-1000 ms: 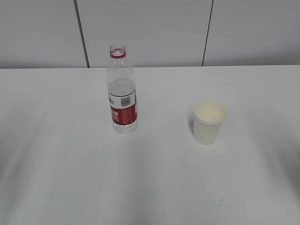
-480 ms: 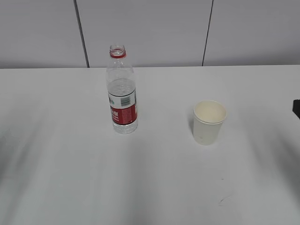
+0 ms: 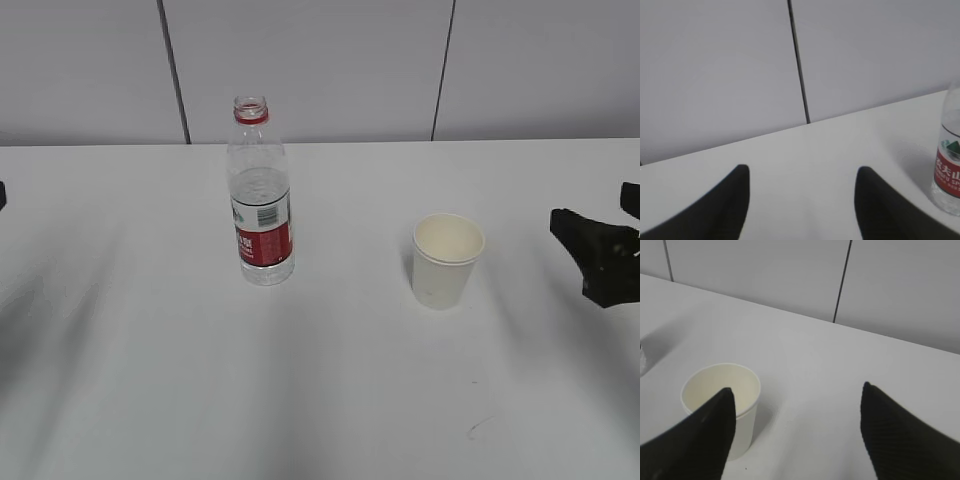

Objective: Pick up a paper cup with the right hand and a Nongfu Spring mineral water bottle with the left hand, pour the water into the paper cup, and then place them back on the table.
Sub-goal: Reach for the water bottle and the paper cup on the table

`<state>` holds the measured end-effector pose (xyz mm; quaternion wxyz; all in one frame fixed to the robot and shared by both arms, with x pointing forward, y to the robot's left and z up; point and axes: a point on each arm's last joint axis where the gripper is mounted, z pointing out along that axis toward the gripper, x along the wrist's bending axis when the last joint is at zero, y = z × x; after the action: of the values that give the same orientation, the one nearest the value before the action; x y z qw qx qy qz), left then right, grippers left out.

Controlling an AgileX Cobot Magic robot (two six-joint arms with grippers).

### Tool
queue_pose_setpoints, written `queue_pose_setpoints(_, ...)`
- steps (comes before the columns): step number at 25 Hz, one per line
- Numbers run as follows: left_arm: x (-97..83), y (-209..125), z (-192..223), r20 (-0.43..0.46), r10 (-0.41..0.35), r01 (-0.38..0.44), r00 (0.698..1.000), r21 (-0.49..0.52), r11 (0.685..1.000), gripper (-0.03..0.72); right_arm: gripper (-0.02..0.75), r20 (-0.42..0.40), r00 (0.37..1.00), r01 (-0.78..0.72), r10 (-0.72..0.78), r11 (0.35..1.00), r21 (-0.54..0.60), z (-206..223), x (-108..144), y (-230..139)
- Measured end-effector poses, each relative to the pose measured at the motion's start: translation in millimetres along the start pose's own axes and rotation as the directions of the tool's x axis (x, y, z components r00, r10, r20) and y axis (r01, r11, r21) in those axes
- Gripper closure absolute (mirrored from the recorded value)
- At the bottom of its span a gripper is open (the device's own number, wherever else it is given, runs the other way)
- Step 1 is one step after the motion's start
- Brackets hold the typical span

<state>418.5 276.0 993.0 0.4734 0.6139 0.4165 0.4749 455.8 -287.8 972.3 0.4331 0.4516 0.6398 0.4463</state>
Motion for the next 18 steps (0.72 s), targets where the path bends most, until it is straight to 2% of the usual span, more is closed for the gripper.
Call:
queue_pose_setpoints(5,-3.5,-9,14,0.029,-0.008,0.008,1.0,-0.021,1.0,0.27,0.157,-0.042,0.999,-0.016,0.016,1.0,0.005,15,3,-15)
queue_pose_setpoints(9,-7.4,-23,25,0.058,-0.014,0.014,0.998,0.009,1.0,0.272,0.157,-0.069,0.997,-0.014,0.017,0.999,0.038,27,6,-34)
queue_pose_setpoints(14,-12.9,-41,38,0.093,-0.029,0.028,0.995,0.02,0.999,0.272,0.157,-0.094,0.995,-0.036,0.034,0.999,-0.017,40,10,-48)
queue_pose_setpoints(18,-16.8,-61,47,0.11,-0.052,0.044,0.993,0.072,0.996,0.273,0.157,-0.11,0.992,-0.055,0.059,0.998,0.041,46,13,-66)
